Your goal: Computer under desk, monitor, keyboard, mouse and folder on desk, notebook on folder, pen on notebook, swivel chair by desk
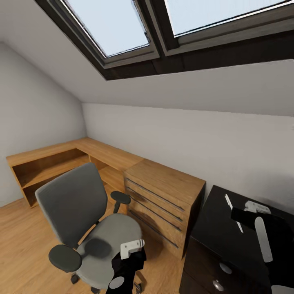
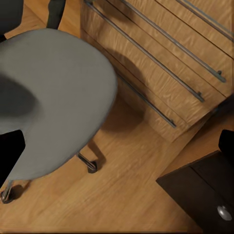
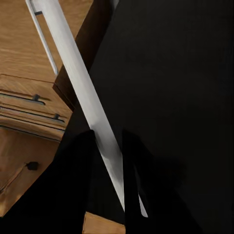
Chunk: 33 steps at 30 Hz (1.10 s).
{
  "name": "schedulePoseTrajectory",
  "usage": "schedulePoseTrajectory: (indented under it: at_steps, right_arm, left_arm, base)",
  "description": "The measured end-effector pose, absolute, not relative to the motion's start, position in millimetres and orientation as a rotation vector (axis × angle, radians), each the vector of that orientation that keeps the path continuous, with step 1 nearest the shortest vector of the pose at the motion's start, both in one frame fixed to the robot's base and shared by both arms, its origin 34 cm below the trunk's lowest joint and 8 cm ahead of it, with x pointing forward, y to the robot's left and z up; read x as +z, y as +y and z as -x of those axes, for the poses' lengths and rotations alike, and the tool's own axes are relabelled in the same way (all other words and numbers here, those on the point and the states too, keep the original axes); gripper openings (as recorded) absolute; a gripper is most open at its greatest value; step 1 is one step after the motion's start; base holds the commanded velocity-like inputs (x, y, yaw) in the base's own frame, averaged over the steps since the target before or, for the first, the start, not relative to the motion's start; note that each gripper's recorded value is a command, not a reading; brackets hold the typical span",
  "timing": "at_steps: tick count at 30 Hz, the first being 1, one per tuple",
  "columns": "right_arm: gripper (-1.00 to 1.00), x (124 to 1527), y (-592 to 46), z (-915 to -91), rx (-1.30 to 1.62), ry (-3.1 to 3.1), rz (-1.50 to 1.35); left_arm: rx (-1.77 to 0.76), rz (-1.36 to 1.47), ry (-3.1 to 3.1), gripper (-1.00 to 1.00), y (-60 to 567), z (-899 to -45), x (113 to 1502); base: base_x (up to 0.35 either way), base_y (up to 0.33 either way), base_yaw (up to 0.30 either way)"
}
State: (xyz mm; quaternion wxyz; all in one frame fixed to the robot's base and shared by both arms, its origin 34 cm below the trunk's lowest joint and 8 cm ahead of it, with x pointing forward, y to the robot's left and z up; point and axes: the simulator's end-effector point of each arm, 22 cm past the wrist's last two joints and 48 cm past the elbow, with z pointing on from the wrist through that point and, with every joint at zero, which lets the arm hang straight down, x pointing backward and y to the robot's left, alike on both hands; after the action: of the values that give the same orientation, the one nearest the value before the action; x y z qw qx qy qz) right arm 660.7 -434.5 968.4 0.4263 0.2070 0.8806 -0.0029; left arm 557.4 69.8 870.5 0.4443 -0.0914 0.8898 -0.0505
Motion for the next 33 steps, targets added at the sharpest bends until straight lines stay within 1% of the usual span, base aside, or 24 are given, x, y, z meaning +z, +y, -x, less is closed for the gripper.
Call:
schedulePoseTrajectory:
  at_steps: [7,20,24,33]
  right_arm:
    - [-1.0,986.7,-440.3,-657.5,0.01,2.156,-0.565]
    - [-1.0,998.9,-477.7,-636.9,0.015,2.111,-0.711]
    - [-1.0,1002.1,-482.7,-633.4,0.018,2.104,-0.733]
    - [-1.0,1009.8,-487.1,-628.8,0.016,2.101,-0.749]
  left_arm:
    - [-0.124,0.227,2.206,1.0,70.1,-555.9,879.3]
    - [-0.125,0.228,2.203,1.0,70.9,-553.6,895.0]
    - [-0.125,0.231,2.202,1.0,71.3,-553.1,899.3]
    - [-0.151,0.282,2.168,1.0,72.5,-554.6,913.2]
  base:
    - [-0.011,0.0,-0.038]
    - [-0.01,0.001,-0.251]
    - [-0.218,0.06,-0.275]
    - [-0.311,0.086,-0.271]
